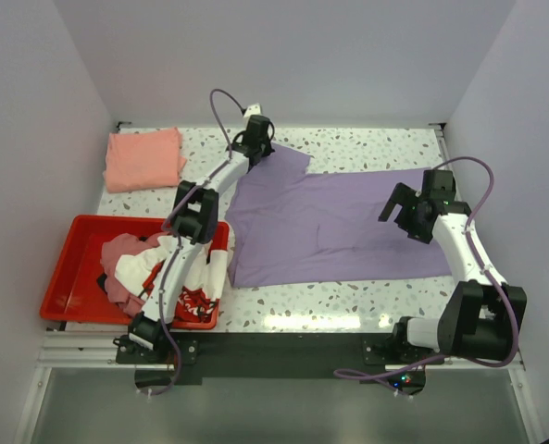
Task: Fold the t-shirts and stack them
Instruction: Fold the tshirt
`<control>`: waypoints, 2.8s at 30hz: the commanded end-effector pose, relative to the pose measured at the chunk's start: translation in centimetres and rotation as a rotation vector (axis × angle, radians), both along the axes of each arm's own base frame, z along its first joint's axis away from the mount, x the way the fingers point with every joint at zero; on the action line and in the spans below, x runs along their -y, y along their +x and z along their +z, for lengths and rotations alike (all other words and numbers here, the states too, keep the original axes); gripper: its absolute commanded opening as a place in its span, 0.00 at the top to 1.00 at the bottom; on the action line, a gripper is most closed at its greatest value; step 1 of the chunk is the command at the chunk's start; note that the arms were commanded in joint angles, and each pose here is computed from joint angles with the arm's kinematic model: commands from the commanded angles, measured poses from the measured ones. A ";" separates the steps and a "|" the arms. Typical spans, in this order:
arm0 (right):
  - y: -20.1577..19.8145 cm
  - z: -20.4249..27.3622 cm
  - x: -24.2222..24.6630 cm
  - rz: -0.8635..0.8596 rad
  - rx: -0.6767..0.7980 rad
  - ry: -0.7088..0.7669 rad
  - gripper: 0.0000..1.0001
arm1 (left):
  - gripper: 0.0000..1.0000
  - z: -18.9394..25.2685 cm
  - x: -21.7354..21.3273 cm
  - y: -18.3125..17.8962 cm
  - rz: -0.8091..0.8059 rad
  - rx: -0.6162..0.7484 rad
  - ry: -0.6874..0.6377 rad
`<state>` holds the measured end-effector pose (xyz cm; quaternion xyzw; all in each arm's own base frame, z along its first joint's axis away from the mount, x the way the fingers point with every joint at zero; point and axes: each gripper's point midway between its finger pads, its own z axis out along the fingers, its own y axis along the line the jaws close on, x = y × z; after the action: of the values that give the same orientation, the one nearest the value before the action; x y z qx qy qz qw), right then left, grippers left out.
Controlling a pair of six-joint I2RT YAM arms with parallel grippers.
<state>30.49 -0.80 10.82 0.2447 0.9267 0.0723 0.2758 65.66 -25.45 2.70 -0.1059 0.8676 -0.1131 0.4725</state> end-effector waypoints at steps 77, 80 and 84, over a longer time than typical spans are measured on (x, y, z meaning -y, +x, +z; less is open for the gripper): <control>23.8 -7.2 18.0 -0.256 -0.079 -0.428 0.73 | 1.00 11.6 5.2 -6.4 -0.441 0.286 0.023; 24.4 -6.6 18.1 -0.253 -0.059 -0.430 0.80 | 1.00 12.2 5.5 -6.6 -0.459 0.302 0.013; 25.1 -5.8 17.7 -0.236 -0.028 -0.410 1.00 | 1.00 12.3 5.3 -7.2 -0.465 0.309 0.006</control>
<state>54.92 -18.21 2.88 0.2945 0.8950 -0.1563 0.2963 58.35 -30.59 9.60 0.1109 0.8243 -0.2067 0.5153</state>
